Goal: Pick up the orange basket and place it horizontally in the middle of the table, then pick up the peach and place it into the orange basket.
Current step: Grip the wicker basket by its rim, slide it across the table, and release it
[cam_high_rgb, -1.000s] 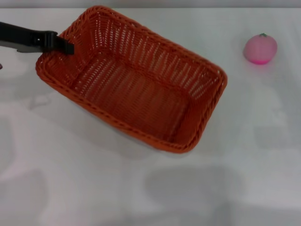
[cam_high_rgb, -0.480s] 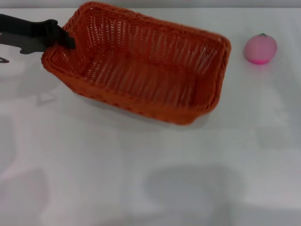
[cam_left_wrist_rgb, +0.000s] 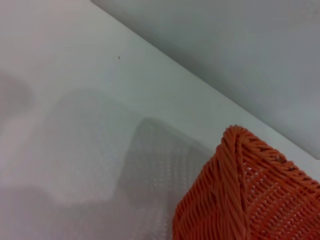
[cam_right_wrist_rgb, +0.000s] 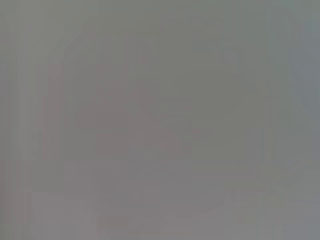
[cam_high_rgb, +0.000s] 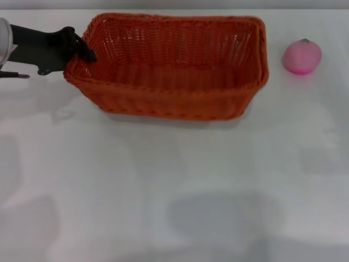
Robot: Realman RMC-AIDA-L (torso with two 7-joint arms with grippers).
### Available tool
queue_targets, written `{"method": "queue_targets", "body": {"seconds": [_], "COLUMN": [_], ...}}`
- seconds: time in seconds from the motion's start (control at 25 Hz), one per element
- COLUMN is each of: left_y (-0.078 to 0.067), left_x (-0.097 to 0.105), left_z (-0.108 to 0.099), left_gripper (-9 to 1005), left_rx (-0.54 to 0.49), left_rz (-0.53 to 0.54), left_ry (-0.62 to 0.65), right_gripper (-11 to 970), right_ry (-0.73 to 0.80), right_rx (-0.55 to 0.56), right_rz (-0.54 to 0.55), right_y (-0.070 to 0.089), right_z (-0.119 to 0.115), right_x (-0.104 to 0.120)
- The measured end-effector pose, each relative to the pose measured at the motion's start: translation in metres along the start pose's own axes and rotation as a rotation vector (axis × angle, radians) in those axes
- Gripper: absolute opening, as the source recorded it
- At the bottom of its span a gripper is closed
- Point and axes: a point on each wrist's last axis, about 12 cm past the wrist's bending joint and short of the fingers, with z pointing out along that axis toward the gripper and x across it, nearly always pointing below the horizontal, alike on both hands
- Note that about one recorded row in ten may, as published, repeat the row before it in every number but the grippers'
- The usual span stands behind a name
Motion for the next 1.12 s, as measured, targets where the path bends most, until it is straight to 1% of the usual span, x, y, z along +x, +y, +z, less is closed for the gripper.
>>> {"method": "queue_targets", "body": {"seconds": [0.4,0.84,1.12], "left_y": [0.009,0.013,0.016], "left_x": [0.003,0.002,0.001], "left_z": [0.012,0.018,0.017], "left_gripper": [154,154,168], "left_rx": [-0.011,-0.023,-0.023], "left_rz": [-0.049,-0.061,-0.049], "left_ry": [-0.011,-0.010,-0.009], "right_gripper": [808,808,808], "right_ry": [0.004,0.010,0.011], "right_rx": [0.003,0.002,0.000], "right_rz": [-0.016,-0.020,-0.030], "right_y": [0.000,0.000,0.001], "right_z": [-0.001,0.002,0.004], "right_x": [0.001,0.001,0.001]}}
